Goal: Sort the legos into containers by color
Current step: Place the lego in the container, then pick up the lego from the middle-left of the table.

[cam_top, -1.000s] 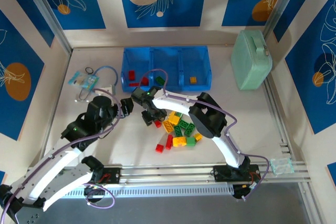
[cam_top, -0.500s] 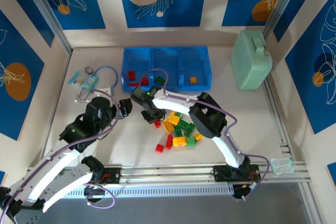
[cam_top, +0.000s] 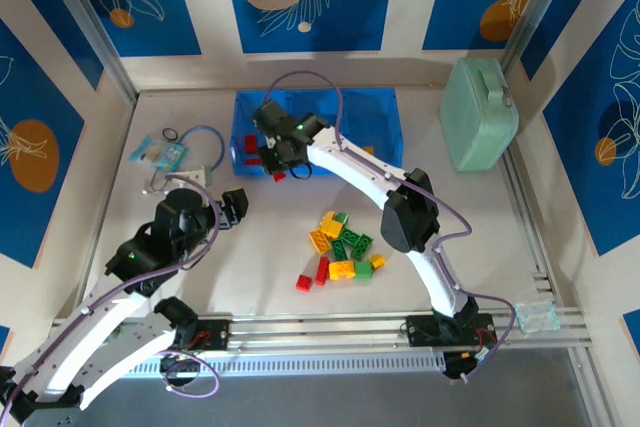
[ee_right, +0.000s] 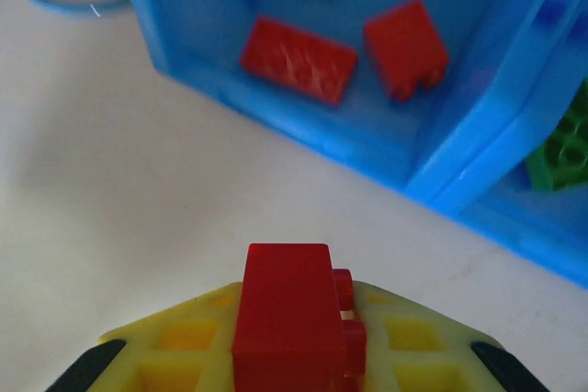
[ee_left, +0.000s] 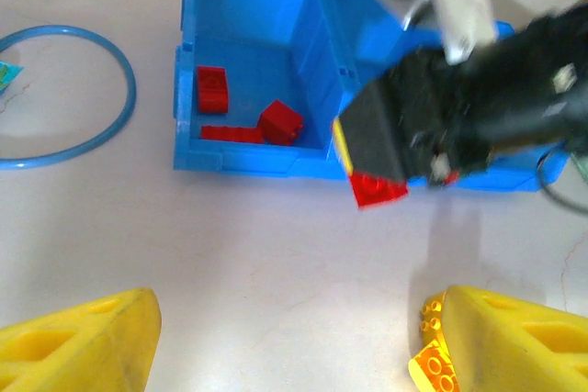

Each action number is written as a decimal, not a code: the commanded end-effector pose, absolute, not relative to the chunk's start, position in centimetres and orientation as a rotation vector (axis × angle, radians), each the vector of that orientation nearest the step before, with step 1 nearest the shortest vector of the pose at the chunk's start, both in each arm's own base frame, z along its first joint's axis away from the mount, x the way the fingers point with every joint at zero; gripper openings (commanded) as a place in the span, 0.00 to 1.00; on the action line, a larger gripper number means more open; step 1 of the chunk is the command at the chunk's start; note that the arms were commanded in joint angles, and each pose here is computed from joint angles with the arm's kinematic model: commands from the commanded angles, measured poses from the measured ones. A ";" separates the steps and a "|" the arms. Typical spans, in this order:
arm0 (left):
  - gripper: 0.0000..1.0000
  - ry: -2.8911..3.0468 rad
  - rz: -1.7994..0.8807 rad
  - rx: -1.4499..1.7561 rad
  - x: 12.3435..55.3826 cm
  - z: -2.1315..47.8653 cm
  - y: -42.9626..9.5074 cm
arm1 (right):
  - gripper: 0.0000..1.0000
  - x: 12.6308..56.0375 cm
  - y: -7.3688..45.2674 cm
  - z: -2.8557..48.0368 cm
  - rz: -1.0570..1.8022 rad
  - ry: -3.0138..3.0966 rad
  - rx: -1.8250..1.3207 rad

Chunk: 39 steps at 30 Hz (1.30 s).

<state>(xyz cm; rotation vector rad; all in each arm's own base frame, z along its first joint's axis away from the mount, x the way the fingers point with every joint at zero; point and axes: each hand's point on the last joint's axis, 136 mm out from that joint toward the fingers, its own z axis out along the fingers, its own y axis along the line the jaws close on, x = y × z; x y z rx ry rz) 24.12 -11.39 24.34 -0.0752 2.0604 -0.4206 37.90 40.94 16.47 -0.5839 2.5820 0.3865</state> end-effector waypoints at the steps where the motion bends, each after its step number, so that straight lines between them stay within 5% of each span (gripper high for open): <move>1: 0.80 2.055 -0.422 -0.058 23.8 24.7 -11.4 | 0.17 39.5 42.9 17.1 0.501 2.534 -0.615; 18: 0.79 2.082 -0.456 -0.067 22.7 23.8 -11.2 | 0.21 47.9 45.5 16.8 0.556 2.322 -0.577; 23: 0.79 2.087 -0.450 -0.072 22.7 23.7 -11.1 | 0.64 48.3 46.1 19.0 0.555 2.253 -0.588; 32: 0.78 2.148 -0.444 0.016 23.2 22.8 -13.0 | 0.64 46.3 43.2 25.3 0.486 2.216 -0.558; 39: 0.78 2.294 -0.450 0.142 23.0 19.5 -16.0 | 0.64 44.8 35.5 28.0 0.383 2.296 -0.384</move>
